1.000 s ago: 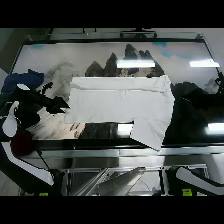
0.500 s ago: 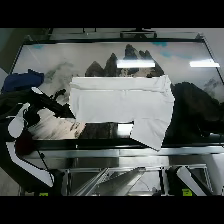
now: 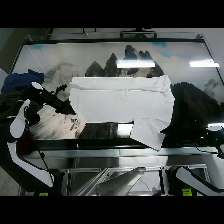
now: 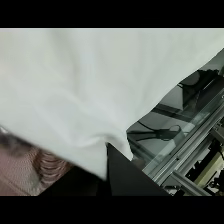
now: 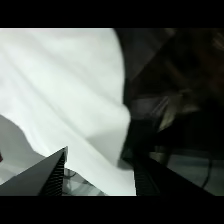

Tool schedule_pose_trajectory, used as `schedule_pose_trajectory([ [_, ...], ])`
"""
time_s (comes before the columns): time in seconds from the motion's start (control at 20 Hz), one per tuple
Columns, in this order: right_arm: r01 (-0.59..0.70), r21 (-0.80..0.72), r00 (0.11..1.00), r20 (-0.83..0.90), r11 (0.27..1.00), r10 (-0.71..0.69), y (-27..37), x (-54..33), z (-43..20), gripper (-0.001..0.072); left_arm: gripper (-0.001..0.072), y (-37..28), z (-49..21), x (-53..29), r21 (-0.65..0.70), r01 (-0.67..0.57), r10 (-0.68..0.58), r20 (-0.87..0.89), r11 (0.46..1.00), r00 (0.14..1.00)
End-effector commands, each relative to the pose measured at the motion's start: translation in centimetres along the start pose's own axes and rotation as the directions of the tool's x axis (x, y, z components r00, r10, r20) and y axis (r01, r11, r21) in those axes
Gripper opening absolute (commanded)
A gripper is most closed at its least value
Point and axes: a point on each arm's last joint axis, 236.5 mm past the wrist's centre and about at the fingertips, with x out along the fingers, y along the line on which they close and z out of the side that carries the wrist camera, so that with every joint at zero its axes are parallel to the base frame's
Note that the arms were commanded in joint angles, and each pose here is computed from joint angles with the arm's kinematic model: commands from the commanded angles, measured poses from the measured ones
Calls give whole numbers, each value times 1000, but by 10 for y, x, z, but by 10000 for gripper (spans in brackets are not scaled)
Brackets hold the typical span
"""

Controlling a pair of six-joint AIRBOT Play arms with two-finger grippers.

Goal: Fold the shirts.

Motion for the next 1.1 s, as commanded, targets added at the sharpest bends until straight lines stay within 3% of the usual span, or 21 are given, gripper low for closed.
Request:
schedule_pose_trajectory([
  [0.0,-98,-12,994,47,995,98,10,20,20,486,-1,-1,0,-1,1,0,0,0,1000,1000],
  [0.05,-138,-17,989,52,990,139,16,22,24,431,-1,-1,0,-1,1,0,0,0,1000,1000],
  [0.1,-183,-38,982,46,982,184,26,21,25,206,-1,0,-1,-3,-2,2,-2,1,1000,1000],
  [0.2,-245,-95,969,19,965,247,48,10,26,23,16,3,-3,-9,-12,9,-9,5,1000,1000],
  [0.6,-223,-192,965,97,956,244,93,-49,63,23,17,22,-41,-51,-119,36,-19,142,992,990],
  [1.05,-278,-395,904,201,875,378,192,-69,130,23,20,-3,25,-96,23,-114,103,289,993,952],
])
